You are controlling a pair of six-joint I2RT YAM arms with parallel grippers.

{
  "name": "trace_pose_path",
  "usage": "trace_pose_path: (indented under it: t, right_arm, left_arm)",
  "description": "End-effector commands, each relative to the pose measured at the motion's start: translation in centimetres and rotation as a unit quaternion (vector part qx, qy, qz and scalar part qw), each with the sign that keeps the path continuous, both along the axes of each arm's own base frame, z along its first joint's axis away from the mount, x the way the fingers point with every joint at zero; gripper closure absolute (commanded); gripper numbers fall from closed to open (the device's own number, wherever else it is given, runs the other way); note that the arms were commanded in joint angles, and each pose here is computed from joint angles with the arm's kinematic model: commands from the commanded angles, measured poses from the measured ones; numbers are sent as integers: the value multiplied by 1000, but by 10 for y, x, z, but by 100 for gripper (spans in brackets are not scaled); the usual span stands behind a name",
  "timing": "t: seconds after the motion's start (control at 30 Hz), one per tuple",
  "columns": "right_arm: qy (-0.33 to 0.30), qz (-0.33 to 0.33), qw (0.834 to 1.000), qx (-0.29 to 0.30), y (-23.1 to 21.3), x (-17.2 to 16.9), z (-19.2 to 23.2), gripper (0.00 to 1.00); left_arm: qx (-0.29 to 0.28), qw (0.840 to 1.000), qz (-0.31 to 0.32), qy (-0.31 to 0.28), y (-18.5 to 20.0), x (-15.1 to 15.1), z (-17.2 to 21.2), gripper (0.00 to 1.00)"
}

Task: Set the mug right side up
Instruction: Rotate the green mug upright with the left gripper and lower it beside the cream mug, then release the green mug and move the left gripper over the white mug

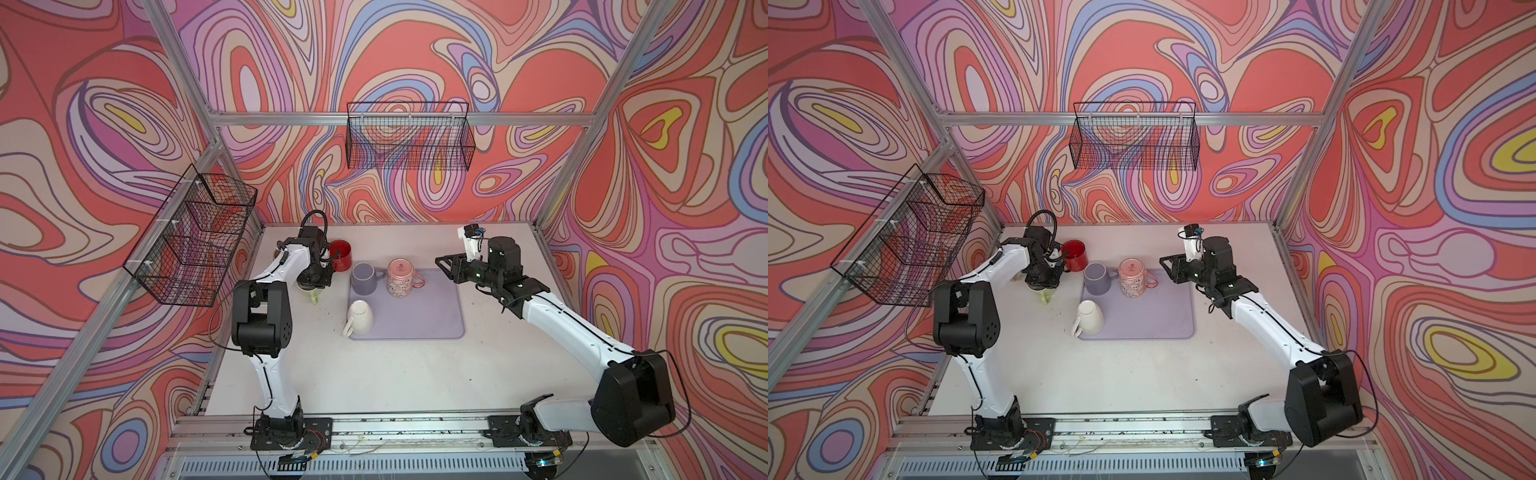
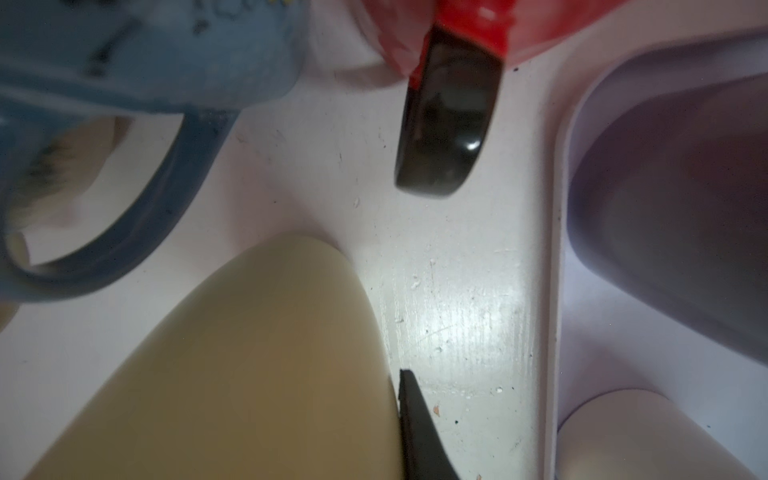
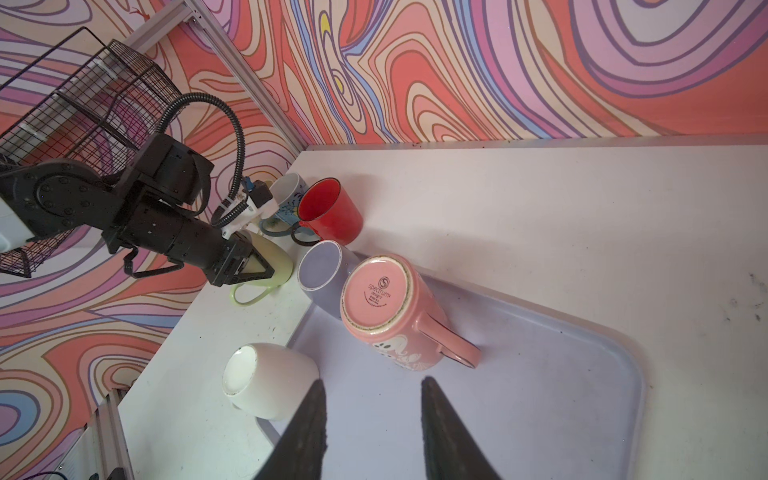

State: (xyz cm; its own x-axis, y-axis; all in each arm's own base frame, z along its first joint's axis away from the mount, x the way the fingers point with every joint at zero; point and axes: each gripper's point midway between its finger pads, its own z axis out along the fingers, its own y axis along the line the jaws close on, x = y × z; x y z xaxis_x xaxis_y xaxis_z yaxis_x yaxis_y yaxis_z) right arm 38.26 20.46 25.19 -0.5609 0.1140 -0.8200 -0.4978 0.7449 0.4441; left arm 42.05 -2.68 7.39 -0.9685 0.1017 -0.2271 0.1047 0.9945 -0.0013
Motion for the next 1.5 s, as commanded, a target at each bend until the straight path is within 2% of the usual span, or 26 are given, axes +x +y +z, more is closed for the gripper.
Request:
trace_pose_path:
  t: [0.0,0.43,0.67,0.87,1.1,1.23,1.37,1.47]
  right_arm:
    - [-8,-6,1000,3,-3,-1,7,62]
    - [-3,-9,1000,6,-4,-1,6,61]
    - [-3,-9,1000,4,-4,-1,7,62]
    - [-3,-13,1000,-4,-5,3,7,62]
    - [-24,-4,999,-30,-4,9,19,61]
    - [-25,-2,998,-54,-5,18,22,61]
    - [-32,-2,998,-57,-4,24,29,61]
    - [-29,-1,998,-58,-3,28,27,61]
  left_arm:
    - [4,1000,-6,-6,7,6,6,100]
    - [0,1000,-5,-16,9,11,15,71]
    - [-1,1000,-2,-28,9,9,31,65]
    - [3,998,5,-64,12,1,67,64]
    - [-14,993,2,-117,5,-26,110,63]
    - [-62,983,-30,-169,-27,-54,127,63]
    - [-120,967,-83,-210,-69,-91,137,63]
    - [-139,960,-85,-229,-88,-113,135,63]
